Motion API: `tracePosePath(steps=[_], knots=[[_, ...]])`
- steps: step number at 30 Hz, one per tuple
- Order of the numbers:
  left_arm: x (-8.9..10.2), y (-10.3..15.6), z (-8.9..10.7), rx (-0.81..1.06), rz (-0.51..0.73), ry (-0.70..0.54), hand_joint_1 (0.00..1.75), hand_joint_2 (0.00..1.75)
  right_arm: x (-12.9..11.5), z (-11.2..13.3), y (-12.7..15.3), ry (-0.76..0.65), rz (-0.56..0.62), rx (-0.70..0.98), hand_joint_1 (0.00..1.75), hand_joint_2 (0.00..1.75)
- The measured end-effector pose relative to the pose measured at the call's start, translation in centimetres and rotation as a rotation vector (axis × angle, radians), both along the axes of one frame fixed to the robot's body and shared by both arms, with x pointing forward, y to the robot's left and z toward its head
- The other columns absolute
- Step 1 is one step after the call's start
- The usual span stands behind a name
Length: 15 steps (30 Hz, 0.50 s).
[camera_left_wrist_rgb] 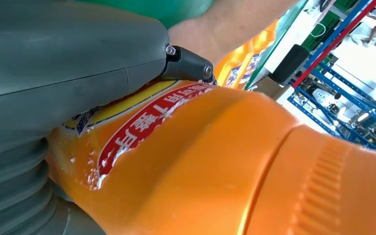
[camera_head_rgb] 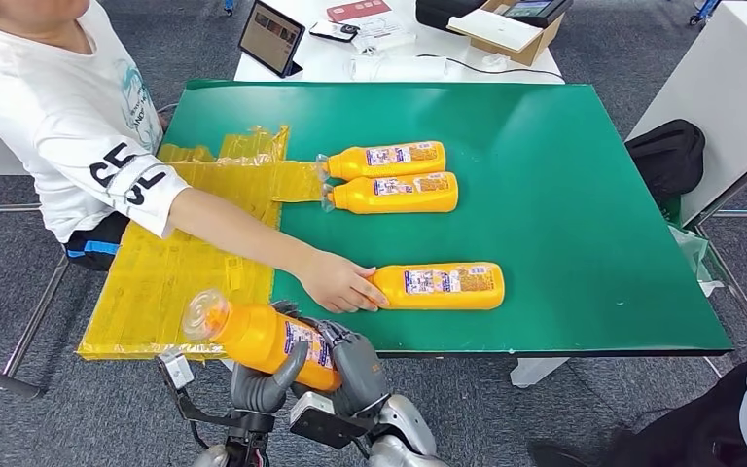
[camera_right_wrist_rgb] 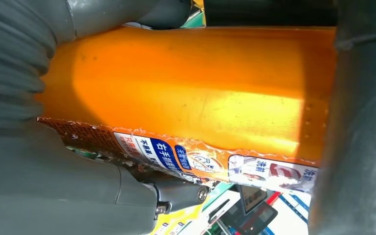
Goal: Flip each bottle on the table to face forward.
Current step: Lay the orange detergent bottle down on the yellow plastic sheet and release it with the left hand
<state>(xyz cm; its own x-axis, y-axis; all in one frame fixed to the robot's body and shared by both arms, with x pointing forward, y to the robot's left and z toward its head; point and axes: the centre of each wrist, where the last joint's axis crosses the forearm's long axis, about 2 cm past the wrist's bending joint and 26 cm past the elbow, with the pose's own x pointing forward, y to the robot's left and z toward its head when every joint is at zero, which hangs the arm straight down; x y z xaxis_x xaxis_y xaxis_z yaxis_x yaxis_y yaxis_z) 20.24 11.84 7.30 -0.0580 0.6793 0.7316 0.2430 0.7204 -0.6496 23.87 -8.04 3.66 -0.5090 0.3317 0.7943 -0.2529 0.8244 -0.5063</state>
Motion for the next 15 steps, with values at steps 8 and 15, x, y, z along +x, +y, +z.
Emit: tracePosePath(steps=[8,15], knots=[[0.14,0.02,0.11,-0.005,0.001,-0.004,1.75,1.75,-0.10,-0.01,0.17,0.003,-0.011,0.006,0.00,0.44],[0.57,0.21,0.67,0.100,0.112,-0.071,1.75,1.75,-0.03,0.25,0.48,0.087,0.017,0.061,0.00,0.00]])
